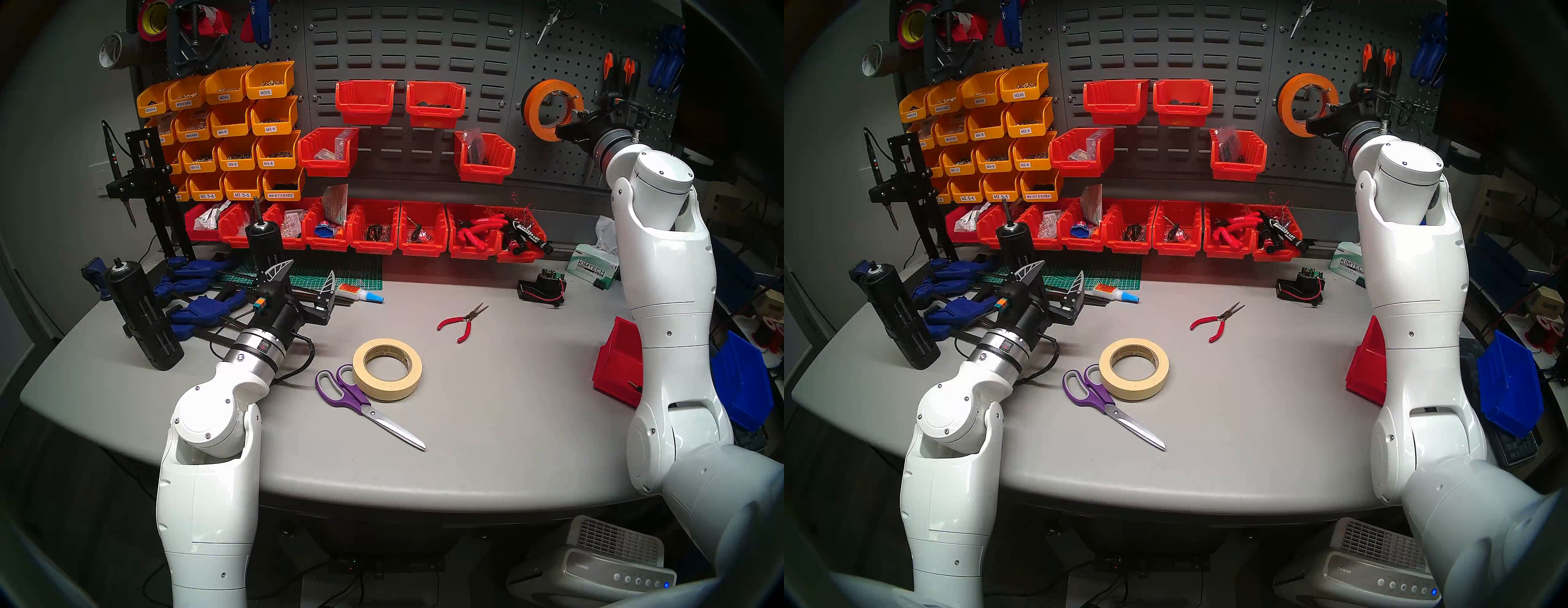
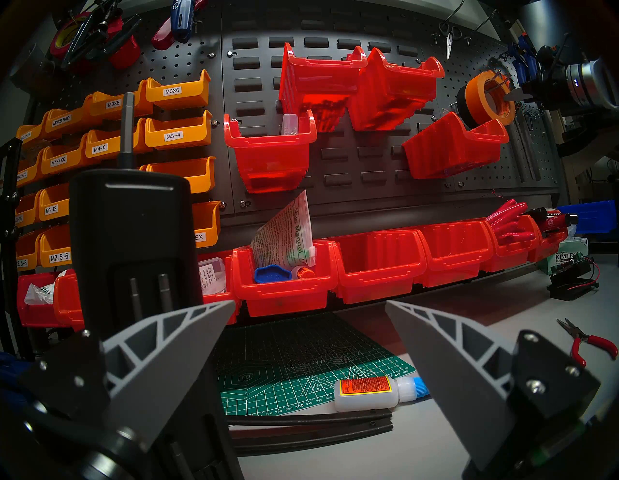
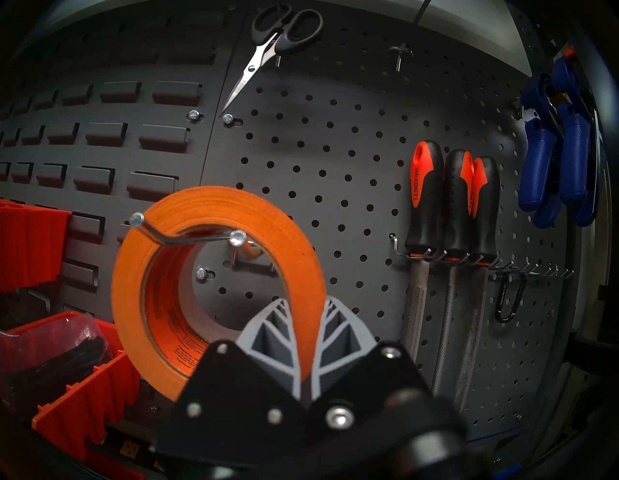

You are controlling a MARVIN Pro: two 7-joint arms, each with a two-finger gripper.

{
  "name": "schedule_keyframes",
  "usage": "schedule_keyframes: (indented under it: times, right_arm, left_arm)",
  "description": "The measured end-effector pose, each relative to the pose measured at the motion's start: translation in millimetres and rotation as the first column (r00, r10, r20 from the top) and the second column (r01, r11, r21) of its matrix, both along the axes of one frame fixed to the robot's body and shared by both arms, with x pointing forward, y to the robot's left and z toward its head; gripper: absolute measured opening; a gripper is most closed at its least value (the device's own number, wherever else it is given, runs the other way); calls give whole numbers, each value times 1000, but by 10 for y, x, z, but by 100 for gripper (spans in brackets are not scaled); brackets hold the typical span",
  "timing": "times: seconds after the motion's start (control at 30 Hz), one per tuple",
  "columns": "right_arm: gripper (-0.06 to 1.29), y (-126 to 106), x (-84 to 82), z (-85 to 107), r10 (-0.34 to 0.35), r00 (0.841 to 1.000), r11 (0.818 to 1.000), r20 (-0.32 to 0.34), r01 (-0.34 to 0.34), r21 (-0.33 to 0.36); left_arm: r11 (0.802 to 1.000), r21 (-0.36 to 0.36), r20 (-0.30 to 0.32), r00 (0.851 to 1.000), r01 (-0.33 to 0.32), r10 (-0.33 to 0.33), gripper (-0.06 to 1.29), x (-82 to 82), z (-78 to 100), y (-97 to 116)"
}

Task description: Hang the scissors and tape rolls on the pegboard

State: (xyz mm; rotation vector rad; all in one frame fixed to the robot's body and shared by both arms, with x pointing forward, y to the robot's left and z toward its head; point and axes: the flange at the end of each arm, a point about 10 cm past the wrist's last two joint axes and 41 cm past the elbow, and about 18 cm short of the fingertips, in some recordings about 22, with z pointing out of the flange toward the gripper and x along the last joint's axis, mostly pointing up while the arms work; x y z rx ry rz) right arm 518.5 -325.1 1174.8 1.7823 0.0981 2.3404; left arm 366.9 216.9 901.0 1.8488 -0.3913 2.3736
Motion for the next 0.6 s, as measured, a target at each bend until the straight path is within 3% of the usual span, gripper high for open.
schedule_keyframes:
  times: [0.17,0.23,0.37,0.43,0.53,0.6]
  right_arm:
    - [-4,-17,-36,17,11,1000,1000,4,-11,-5]
    - [24,-25,-69,32,18,1000,1000,9,-18,-7]
    - [27,-27,-159,66,39,999,999,23,-39,-12]
    - [45,-26,-205,75,49,998,999,28,-49,-15]
    - [94,-21,-301,74,76,997,997,34,-75,-23]
    - [98,-23,-353,67,92,995,995,33,-92,-27]
  left_arm:
    - [1000,0,0,1000,0,0,123,0,0,0]
    - [1000,0,0,1000,0,0,123,0,0,0]
    - [1000,0,0,1000,0,0,123,0,0,1]
    - [1000,0,0,1000,0,0,123,0,0,0]
    - [1000,0,0,1000,0,0,123,0,0,0]
    - [1000,0,0,1000,0,0,123,0,0,0]
